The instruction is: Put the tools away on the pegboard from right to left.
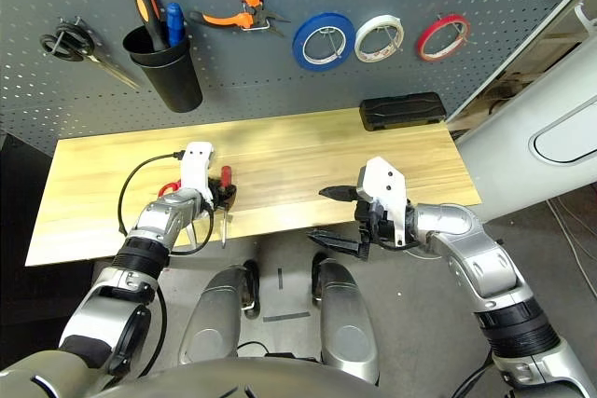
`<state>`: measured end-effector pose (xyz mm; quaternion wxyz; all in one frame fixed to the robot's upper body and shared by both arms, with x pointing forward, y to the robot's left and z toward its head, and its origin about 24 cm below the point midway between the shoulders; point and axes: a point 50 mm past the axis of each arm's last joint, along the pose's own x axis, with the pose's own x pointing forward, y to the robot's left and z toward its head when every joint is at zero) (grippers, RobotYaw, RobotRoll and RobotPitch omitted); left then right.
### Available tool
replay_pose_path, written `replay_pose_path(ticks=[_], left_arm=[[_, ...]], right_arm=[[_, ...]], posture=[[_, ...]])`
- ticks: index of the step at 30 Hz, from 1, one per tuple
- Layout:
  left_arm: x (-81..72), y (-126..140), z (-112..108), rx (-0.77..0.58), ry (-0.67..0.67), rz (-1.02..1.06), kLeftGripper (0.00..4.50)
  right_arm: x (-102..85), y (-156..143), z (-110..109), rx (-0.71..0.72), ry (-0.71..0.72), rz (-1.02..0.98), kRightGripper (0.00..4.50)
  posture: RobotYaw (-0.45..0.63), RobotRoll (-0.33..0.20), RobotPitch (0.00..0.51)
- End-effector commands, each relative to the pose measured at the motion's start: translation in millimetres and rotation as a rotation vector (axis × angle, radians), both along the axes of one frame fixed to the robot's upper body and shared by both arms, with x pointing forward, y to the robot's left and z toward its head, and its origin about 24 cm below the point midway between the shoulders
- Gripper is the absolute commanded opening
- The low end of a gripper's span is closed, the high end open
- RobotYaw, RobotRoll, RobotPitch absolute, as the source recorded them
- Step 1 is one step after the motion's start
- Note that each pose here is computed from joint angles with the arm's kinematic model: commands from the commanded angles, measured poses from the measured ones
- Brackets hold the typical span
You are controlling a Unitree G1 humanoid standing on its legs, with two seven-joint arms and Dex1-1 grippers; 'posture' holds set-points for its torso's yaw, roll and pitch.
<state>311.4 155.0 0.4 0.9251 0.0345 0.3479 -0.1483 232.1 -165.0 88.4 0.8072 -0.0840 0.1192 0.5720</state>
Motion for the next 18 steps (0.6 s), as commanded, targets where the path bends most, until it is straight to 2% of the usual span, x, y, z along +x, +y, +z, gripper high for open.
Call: replay_pose_path(ticks=[1, 6, 10, 13, 18], left_arm=[[-4.3, -2.2, 9.0, -0.046, -0.023, -0.006, 0.87], [-12.3, -1.4, 57.9, -0.09, -0.155, -0.03, 0.87], [-25.2, 6.0, 80.1, -0.103, -0.203, -0.022, 0.87], [-38.6, 18.1, 95.3, -0.087, -0.246, -0.014, 0.87], [-59.2, 34.0, 118.5, -0.053, -0.315, -0.055, 0.87]], right_arm=[[1.8, -7.5, -1.6, 0.004, 0.017, -0.035, 4.5], [1.9, -19.2, 2.4, 0.061, 0.039, -0.05, 4.5], [2.2, -29.3, 10.1, 0.117, 0.04, -0.017, 4.5], [4.9, -36.6, 26.0, 0.213, 0.025, 0.015, 4.5], [10.7, -48.3, 45.8, 0.269, -0.02, 0.05, 4.5]], posture=[[-0.11, 0.0, 0.244], [-0.05, 0.0, 0.215], [-0.02, 0.0, 0.187], [0.01, 0.0, 0.164], [0.03, 0.0, 0.135]])
